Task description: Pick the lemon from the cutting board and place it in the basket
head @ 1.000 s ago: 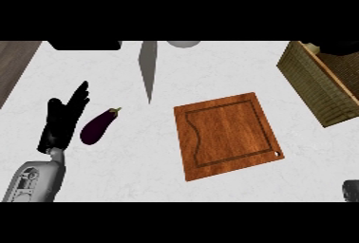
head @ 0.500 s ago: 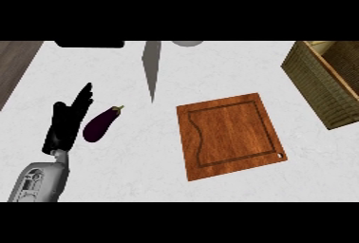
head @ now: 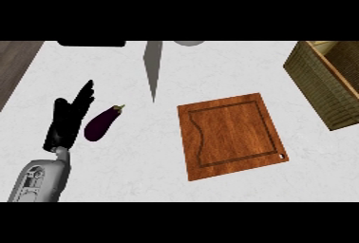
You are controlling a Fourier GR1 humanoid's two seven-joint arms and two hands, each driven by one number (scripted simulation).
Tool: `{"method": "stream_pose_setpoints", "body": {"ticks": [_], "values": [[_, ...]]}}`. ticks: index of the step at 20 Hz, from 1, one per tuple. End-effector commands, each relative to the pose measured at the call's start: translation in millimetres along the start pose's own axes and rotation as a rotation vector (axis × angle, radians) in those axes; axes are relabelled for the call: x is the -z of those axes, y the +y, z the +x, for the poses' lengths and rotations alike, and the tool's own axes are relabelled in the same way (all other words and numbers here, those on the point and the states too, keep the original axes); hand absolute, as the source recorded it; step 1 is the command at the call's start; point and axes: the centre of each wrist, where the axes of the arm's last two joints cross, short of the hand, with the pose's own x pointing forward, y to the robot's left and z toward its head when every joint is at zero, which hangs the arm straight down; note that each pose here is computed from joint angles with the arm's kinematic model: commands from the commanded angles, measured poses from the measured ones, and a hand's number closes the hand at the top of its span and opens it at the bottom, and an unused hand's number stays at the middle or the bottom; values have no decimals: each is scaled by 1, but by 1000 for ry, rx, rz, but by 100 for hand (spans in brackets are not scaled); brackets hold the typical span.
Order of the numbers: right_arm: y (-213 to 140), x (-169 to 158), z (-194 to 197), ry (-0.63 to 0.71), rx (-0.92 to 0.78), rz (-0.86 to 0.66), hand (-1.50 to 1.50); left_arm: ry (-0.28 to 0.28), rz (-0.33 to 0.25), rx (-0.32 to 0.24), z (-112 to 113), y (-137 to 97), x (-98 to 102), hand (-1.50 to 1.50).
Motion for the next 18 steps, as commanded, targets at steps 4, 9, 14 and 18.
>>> {"method": "stream_pose_setpoints", "body": {"ticks": [4,9,14,18], "values": [[-8,24,-73,58,-33,-28,150,4,-15,2,2,-8,1,0],[19,35,-96,-40,-3,47,150,-7,-6,-12,-8,2,-5,0],[22,33,-142,-23,-4,76,150,-27,-11,-5,0,-2,-10,0],[62,44,-138,-17,-39,101,150,5,-15,-9,7,-2,-10,0]]}}
